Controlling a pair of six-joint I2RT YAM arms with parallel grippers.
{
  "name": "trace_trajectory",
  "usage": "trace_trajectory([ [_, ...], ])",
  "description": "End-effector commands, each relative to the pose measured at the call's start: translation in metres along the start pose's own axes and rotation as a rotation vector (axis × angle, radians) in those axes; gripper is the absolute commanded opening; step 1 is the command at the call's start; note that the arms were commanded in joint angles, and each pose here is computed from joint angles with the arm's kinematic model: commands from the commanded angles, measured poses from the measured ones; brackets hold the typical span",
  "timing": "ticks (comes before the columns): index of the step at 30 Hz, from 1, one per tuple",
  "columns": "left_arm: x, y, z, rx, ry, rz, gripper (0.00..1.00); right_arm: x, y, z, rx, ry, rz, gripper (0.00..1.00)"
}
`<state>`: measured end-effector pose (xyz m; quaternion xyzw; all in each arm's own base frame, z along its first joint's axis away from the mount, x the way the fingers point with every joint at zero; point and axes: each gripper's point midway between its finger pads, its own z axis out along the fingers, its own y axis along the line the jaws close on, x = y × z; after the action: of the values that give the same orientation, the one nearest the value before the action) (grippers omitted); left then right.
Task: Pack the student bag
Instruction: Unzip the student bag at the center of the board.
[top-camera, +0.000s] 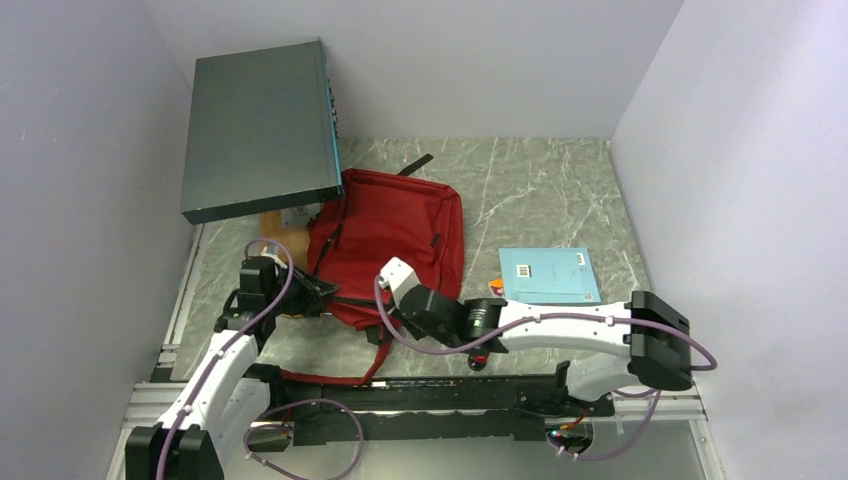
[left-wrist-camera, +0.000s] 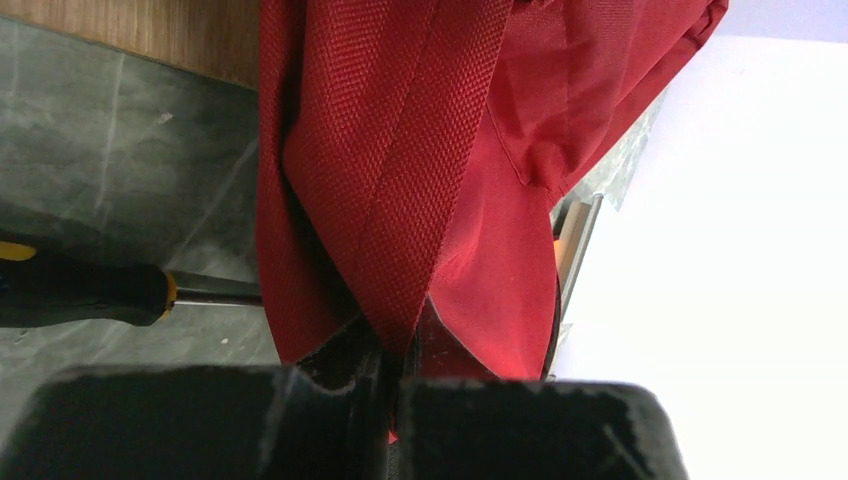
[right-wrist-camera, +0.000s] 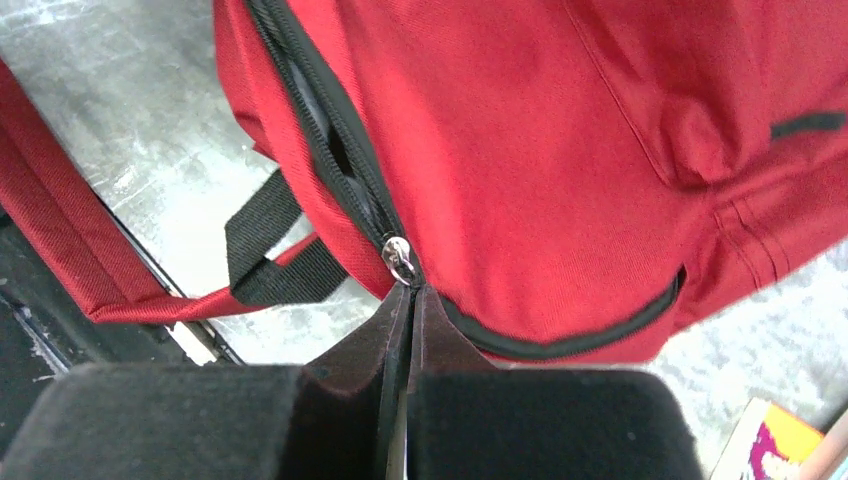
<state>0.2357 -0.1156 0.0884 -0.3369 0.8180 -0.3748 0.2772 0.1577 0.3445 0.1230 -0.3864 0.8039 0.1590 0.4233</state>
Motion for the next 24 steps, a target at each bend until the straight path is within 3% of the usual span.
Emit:
trace_trajectory([
  [1,-0.048,0.005,-0.011,-0.101,-0.191,0.106,0.00,0.040,-0.044,-0.025,0.185,0.083,0.046,0.00],
  [12,-0.055,0.002,-0.027,-0.087,-0.227,0.215,0.00,0.084,-0.113,-0.020,0.363,0.135,0.318,0.00],
  [20,-0.050,-0.009,-0.030,-0.022,-0.203,0.271,0.00,0.076,-0.122,-0.015,0.403,0.131,0.272,0.00],
  [24,-0.037,-0.014,-0.030,0.010,-0.131,0.272,0.00,0.059,-0.100,-0.019,0.236,0.077,0.236,0.00],
])
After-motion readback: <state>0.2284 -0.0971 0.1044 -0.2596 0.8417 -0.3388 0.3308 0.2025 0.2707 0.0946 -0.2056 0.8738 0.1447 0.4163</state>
